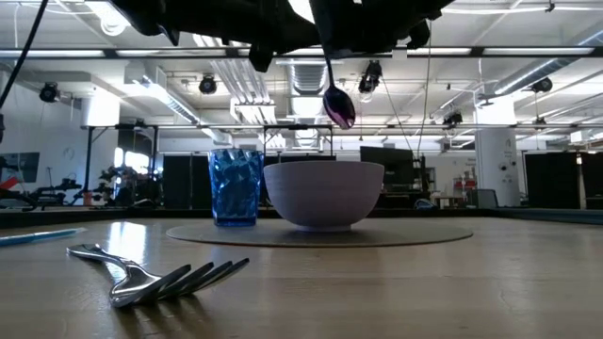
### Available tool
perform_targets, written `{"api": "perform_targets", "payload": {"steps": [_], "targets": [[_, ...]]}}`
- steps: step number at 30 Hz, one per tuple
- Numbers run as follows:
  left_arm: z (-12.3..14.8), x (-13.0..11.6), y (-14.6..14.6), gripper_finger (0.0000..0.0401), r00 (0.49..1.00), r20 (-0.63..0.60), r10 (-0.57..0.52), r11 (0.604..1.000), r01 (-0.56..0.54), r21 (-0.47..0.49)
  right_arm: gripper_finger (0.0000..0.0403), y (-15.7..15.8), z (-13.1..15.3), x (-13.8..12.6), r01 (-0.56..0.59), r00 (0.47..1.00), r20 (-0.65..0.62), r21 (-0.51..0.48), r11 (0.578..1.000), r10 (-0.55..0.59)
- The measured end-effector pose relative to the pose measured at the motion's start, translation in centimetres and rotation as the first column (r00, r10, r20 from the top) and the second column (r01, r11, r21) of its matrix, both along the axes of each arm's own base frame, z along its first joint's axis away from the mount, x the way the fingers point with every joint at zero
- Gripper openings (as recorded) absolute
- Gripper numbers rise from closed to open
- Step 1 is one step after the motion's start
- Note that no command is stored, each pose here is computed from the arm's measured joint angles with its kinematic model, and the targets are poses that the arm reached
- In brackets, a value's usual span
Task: Pick & Place Utensil
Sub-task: Put the purple spoon into the purple bowl
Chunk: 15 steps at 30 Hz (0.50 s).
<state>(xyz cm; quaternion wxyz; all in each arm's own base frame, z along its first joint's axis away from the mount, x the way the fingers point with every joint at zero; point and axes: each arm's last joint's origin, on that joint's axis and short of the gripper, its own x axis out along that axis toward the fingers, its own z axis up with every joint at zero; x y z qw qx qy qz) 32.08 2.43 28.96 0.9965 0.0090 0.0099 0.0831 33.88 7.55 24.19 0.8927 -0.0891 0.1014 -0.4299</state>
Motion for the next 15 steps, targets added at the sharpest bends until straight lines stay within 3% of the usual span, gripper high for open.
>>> {"api": "perform_targets", "payload": {"steps": [7,10,15], "targets": [[-0.4,0.0,0.0,0.0,0.997,-0.073,0.015,1.0,-0.015,0.007,0.0127,0.5,1.6,-1.7,-0.063,0.996,-0.063,-0.005,0.998,0.063],[-0.5,0.1,0.0,0.0,0.994,-0.104,0.017,1.0,-0.017,0.005,0.0138,0.5,2.6,-2.8,-0.157,0.984,-0.08,0.05,0.986,0.161],[-0.6,0.1,0.0,0.0,0.989,-0.15,-0.001,1.0,-0.002,-0.022,0.0144,0.2,4.7,-4.8,-0.335,0.933,-0.091,0.139,0.932,0.349]]}}
